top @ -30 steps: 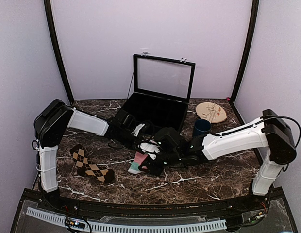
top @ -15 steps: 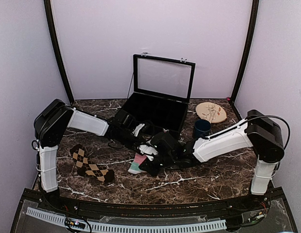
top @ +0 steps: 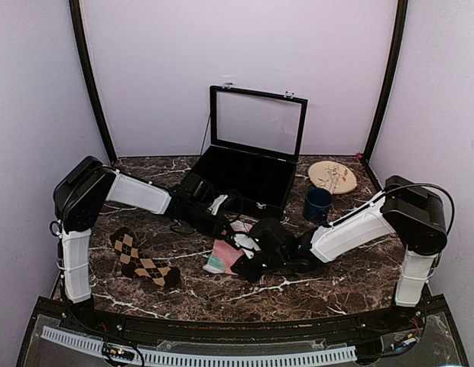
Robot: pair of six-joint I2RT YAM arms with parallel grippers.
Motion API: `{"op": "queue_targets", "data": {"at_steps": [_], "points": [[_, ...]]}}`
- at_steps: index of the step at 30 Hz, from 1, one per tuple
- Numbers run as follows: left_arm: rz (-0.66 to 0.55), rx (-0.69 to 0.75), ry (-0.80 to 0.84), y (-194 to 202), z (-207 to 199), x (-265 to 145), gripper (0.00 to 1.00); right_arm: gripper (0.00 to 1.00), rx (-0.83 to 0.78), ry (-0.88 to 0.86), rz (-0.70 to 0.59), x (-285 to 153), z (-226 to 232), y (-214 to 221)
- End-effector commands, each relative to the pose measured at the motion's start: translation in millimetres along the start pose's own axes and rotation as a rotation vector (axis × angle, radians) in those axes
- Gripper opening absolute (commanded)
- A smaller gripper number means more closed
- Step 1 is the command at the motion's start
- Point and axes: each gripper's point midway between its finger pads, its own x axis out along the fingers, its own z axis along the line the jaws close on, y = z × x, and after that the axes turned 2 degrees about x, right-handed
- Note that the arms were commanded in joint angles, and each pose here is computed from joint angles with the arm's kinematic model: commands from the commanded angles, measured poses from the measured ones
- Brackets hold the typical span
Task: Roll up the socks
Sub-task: Smooth out the sock at the center of the board, then pick up the sock from the center of the board.
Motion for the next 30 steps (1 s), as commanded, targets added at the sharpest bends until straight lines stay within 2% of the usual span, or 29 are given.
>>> {"op": "queue_targets", "data": {"at_steps": [1, 5, 11, 15, 21, 30], "points": [[0.210, -0.134, -0.148, 77, 41, 12, 0.15, 0.14, 0.054, 0.011, 0.025, 0, -4, 14], [0.208, -0.131, -0.144, 77, 39, 11, 0.15, 0.16, 0.038, 0.029, 0.034, -2, -3, 15], [0.208, -0.120, -0.137, 76, 37, 9, 0.17, 0.36, -0.117, 0.134, -0.015, -21, 7, -9], [0.202, -0.115, -0.124, 75, 34, 8, 0.18, 0.46, -0.255, 0.218, -0.031, -31, 19, -17], [0.195, -0.113, -0.097, 75, 30, 8, 0.20, 0.51, -0.444, 0.298, -0.037, -27, 37, -20], [0.183, -0.114, -0.069, 74, 28, 8, 0.20, 0.52, -0.635, 0.355, -0.010, 7, 49, -31]]}}
